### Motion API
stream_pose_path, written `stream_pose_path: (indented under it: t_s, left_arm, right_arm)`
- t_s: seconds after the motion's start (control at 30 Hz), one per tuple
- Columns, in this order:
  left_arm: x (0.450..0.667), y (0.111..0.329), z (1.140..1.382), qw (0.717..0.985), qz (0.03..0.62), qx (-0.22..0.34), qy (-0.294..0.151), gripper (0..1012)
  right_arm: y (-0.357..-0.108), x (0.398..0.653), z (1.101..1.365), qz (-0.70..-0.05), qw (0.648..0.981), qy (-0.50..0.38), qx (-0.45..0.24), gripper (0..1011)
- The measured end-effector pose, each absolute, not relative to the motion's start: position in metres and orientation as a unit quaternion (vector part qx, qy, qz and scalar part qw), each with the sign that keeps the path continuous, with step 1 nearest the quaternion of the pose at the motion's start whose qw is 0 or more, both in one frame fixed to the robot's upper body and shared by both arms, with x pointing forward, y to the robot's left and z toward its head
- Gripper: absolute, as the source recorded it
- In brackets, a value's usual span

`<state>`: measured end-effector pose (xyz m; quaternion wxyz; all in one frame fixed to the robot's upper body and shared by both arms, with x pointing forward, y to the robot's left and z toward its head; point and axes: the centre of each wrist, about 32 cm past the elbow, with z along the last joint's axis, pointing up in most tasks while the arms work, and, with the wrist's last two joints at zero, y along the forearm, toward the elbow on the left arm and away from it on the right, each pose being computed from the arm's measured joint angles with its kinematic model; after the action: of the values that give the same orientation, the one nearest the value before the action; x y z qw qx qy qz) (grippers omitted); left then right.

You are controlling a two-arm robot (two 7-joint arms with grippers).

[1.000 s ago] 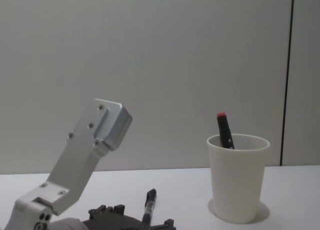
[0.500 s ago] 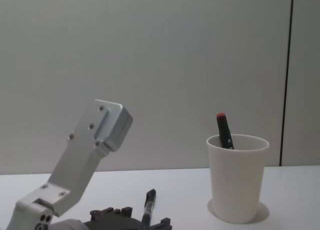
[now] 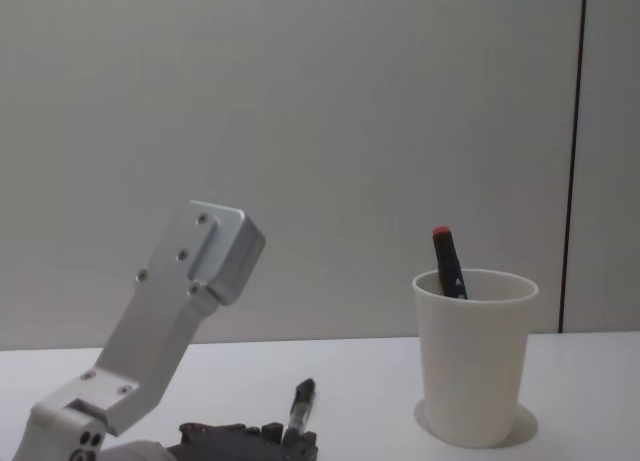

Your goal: Place the pen into the pen holder.

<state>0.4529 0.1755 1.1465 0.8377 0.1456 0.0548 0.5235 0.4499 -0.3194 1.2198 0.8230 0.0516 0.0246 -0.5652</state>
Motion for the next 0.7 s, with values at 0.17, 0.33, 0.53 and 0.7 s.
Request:
stream_pose_path:
  t_s: [0.17, 0.33, 0.53, 0.7]
  left_arm:
    - [0.4529, 0.1755, 1.1465, 0.837, 0.524, 0.146, 0.055, 147]
    - [0.4529, 0.1755, 1.1465, 0.837, 0.524, 0.146, 0.055, 121]
    - [0.4529, 0.1755, 1.1465, 0.837, 0.524, 0.146, 0.055, 121]
    - [0.4529, 0.1754, 1.1466, 0.837, 0.524, 0.146, 0.055, 121]
  right_arm:
    - [-0.3194, 0.4499, 1.2198, -0.565, 0.823, 0.025, 0.052, 1001]
    - [-0.3194, 0.4499, 1.2198, -0.565, 0.823, 0.025, 0.052, 1001]
    - [-0.3194, 0.4499, 1.2198, -0.565, 0.823, 0.025, 0.052, 1001]
    - [-0.3194, 0.4499, 1.2198, -0.565, 0.823, 0.025, 0.052, 1001]
